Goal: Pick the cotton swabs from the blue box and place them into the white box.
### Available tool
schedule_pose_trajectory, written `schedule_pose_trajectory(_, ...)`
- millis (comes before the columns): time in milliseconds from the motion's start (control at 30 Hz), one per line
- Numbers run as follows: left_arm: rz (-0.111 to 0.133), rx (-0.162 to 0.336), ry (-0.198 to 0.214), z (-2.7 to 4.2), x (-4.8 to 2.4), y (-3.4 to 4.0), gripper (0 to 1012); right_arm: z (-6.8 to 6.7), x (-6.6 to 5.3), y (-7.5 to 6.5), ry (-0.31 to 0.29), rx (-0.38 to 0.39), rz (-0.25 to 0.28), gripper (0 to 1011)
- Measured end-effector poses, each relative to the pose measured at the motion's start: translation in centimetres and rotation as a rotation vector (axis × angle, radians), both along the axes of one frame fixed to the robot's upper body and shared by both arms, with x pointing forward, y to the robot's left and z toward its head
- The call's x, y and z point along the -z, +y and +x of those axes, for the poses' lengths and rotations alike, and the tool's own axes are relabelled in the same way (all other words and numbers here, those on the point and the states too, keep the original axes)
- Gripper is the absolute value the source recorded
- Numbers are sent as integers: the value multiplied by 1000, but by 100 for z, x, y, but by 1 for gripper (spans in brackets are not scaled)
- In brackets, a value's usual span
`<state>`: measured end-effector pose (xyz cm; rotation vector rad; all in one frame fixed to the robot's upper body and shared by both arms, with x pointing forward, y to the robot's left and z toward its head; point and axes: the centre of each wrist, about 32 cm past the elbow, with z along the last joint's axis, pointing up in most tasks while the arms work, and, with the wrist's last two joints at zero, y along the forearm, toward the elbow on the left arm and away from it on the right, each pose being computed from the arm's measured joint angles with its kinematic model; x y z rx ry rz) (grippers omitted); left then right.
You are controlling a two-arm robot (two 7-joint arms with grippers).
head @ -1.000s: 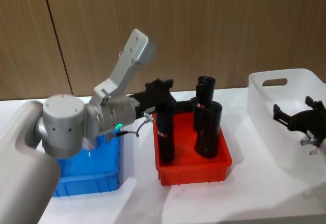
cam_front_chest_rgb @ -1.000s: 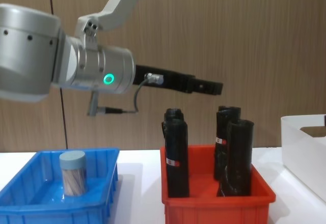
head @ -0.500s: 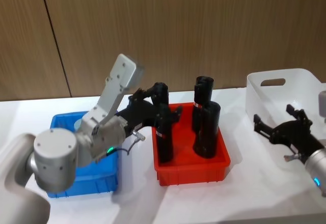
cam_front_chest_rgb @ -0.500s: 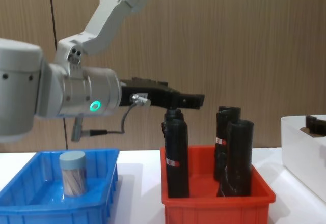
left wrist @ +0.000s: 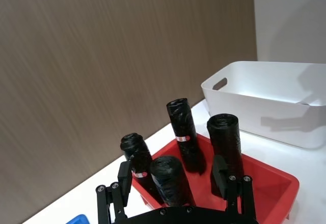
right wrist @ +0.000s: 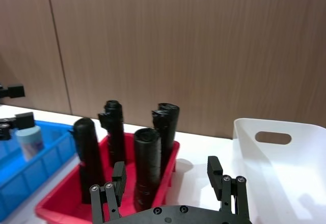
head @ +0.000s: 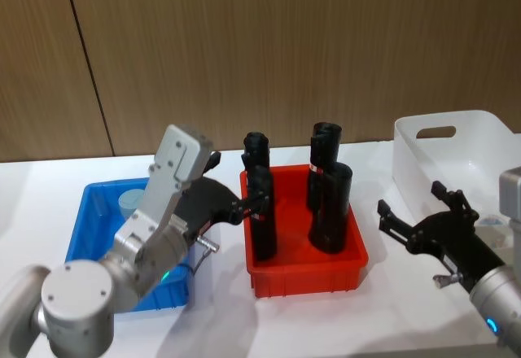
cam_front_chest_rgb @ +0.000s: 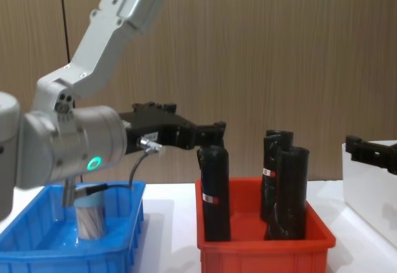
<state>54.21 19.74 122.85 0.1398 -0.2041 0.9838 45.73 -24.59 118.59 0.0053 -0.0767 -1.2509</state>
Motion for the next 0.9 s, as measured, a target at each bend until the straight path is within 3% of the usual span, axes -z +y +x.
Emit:
schedule_pose_trajectory(233, -16, -55, -44, -207, 112, 6, 1004, -121, -22, 79, -8, -19, 14, 1002)
schedule_pose_trajectory(433, -33, -98, -78, -378, 190, 8, 1004, -140, -26, 90, -9, -22, 16, 1002)
schedule_pose_trajectory(567, -41, -116, -93, -455, 221, 8, 1004, -141, -28, 90, -10, -22, 16, 1002)
schedule_pose_trajectory(700, -46, -126, -100, -497, 238, 8, 1004, -140, -28, 89, -10, -22, 16, 1002)
schedule_pose_trajectory(900, -47, -127, -102, -502, 240, 7, 1004, -140, -29, 88, -10, -21, 16, 1002)
